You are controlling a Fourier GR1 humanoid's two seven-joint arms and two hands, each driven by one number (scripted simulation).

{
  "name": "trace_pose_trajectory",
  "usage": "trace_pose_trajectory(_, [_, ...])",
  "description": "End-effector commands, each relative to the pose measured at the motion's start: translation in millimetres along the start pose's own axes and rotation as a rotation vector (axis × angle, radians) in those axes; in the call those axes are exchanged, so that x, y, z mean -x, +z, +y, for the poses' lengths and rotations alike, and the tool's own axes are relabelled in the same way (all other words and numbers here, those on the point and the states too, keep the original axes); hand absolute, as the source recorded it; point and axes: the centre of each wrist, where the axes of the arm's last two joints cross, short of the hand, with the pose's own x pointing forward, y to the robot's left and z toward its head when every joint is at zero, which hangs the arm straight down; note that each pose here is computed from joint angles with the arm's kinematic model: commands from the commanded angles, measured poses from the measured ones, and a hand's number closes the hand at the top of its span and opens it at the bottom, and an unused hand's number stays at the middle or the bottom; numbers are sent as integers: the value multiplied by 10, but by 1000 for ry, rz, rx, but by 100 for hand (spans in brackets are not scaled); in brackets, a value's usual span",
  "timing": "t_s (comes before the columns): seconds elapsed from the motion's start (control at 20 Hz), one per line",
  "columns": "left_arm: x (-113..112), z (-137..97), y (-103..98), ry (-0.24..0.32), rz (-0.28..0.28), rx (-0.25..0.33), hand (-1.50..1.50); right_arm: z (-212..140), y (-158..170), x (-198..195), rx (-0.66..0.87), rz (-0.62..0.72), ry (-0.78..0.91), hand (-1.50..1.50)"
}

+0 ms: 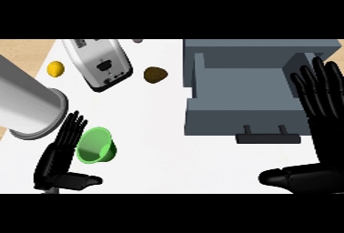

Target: Pick up the cup, place it into the drawer and close the drawer

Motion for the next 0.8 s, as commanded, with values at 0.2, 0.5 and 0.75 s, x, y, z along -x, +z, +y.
trace_pose_trajectory(0.2, [386,-19,80,3,10,-34,-150,3,40,141,7,8,6,-150])
trace_pose_trajectory(0.5, [313,312,120,-7,19,-34,-150,8,35,85,3,9,-8,-150])
trace_pose_trajectory(0.75, [537,354,-136,7,25,-32,-150,8,-47,29,-10,2,-8,-150])
